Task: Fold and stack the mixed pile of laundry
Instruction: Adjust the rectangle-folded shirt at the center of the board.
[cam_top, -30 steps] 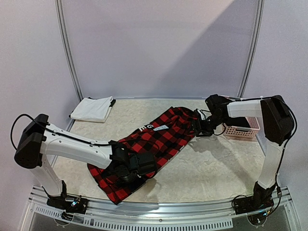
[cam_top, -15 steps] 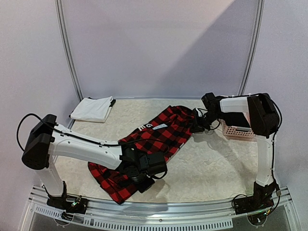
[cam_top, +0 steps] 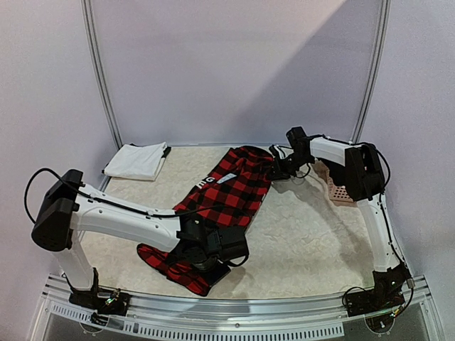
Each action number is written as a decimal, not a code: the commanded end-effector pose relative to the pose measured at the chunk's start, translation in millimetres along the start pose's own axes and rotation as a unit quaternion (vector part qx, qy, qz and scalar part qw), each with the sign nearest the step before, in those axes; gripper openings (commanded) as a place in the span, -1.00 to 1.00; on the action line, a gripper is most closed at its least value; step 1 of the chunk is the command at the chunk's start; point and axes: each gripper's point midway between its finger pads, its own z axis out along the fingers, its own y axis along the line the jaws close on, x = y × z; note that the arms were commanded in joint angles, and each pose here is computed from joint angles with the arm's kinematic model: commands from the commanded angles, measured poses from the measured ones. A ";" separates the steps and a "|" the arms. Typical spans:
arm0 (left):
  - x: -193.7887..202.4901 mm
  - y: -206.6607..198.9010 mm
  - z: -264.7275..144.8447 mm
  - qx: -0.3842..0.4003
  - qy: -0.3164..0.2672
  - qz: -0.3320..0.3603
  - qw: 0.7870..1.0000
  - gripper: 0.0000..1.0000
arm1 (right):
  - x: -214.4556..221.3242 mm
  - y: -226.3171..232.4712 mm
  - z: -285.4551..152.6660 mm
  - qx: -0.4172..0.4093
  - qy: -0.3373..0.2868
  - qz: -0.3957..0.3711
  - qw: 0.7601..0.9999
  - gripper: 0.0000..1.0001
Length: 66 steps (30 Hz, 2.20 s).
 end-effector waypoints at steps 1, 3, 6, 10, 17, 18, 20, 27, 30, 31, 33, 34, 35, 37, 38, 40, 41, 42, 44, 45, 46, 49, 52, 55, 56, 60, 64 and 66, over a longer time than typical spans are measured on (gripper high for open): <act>19.2 -2.3 11.6 -0.014 0.030 -0.006 0.999 0.07 | 38.1 -26.1 9.1 0.042 0.058 0.016 0.997 -0.33; 23.5 -1.9 15.8 -0.020 0.043 -0.008 0.999 0.07 | 40.0 -22.4 -1.3 0.047 0.057 0.012 0.997 -0.06; 25.2 -11.5 20.9 -0.002 0.048 -0.008 0.999 0.05 | 41.0 -10.6 -26.4 0.048 0.052 0.000 0.997 0.19; 20.9 -27.9 26.7 0.030 0.041 -0.012 0.999 0.01 | 50.9 1.1 -63.3 0.049 0.046 -0.009 0.998 0.36; -5.5 -53.1 34.5 0.046 0.037 0.017 0.998 -0.78 | 84.3 21.2 -120.8 0.054 0.039 -0.033 0.997 0.41; -14.8 -61.3 32.9 0.056 0.029 0.025 0.998 -0.82 | 85.1 26.4 -134.2 0.059 0.028 -0.047 0.997 0.42; -33.5 -79.1 29.1 0.079 0.014 0.044 0.996 -0.86 | 89.2 28.3 -151.7 0.073 0.016 -0.067 0.995 0.42; -94.7 -145.2 22.2 0.158 -0.024 0.106 0.982 -0.91 | 101.8 26.5 -208.9 0.101 -0.031 -0.081 0.991 0.43; -118.4 -165.2 18.1 0.178 -0.046 0.119 0.976 -0.82 | 103.1 23.9 -233.4 0.113 -0.055 -0.084 0.988 0.45; -125.2 -168.7 17.5 0.179 -0.054 0.123 0.975 -0.79 | 103.2 20.7 -239.5 0.120 -0.062 -0.084 0.987 0.45; -138.1 -173.2 15.4 0.181 -0.069 0.127 0.973 -0.72 | 102.4 21.0 -255.5 0.130 -0.084 -0.091 0.984 0.46; -144.9 -174.5 11.8 0.182 -0.079 0.130 0.971 -0.66 | 102.0 21.7 -263.7 0.137 -0.097 -0.096 0.981 0.46; -150.3 -174.6 6.9 0.181 -0.088 0.134 0.970 -0.54 | 102.9 24.6 -273.2 0.144 -0.113 -0.103 0.978 0.47; -161.1 -168.0 -11.7 0.169 -0.114 0.143 0.968 -0.26 | 101.8 28.4 -288.6 0.160 -0.145 -0.115 0.970 0.49; -167.5 -162.1 -28.1 0.163 -0.136 0.148 0.966 -0.17 | 100.8 29.4 -295.3 0.169 -0.164 -0.121 0.964 0.51; -175.9 -148.1 -65.7 0.154 -0.186 0.158 0.958 -0.06 | 99.3 37.8 -319.6 0.191 -0.223 -0.141 0.946 0.74; -177.7 -136.0 -85.7 0.143 -0.214 0.159 0.953 -0.03 | 101.6 44.2 -330.3 0.195 -0.249 -0.151 0.937 0.93; -178.2 -120.9 -100.7 0.126 -0.238 0.158 0.950 0.02 | 105.4 55.0 -342.8 0.193 -0.276 -0.166 0.927 0.97; -168.8 -86.1 -120.5 0.096 -0.269 0.150 0.947 0.07 | 119.5 76.5 -341.5 0.147 -0.285 -0.205 0.925 0.98; -169.1 -72.1 -138.5 0.094 -0.290 0.145 0.941 0.07 | 128.0 84.3 -337.9 0.129 -0.278 -0.228 0.924 0.98; -155.4 -56.5 -136.6 0.082 -0.287 0.147 0.943 0.07 | 139.9 96.1 -335.5 0.107 -0.265 -0.268 0.920 0.98; -121.3 -15.7 -145.4 0.033 -0.288 0.170 0.942 0.05 | 165.8 115.0 -323.3 0.053 -0.219 -0.329 0.917 0.86; -78.1 9.2 -144.1 0.004 -0.259 0.231 0.938 0.01 | 187.9 121.3 -301.1 0.045 -0.164 -0.383 0.908 0.72; -32.5 28.7 -122.3 -0.015 -0.209 0.272 0.939 0.00 | 217.6 129.2 -265.8 0.047 -0.106 -0.448 0.886 0.70; -20.7 33.6 -117.5 -0.018 -0.202 0.276 0.939 0.00 | 229.4 134.7 -253.3 0.047 -0.087 -0.480 0.872 0.70; 22.5 29.5 -98.4 0.013 -0.219 0.329 0.918 0.02 | 256.6 149.0 -220.4 0.023 -0.036 -0.541 0.840 0.68; 48.1 36.3 -82.8 0.009 -0.233 0.344 0.910 0.03 | 279.5 161.0 -189.1 0.010 0.014 -0.600 0.800 0.68; 51.9 36.0 -81.9 0.006 -0.234 0.350 0.907 0.04 | 290.1 167.5 -173.5 0.003 0.031 -0.629 0.777 0.67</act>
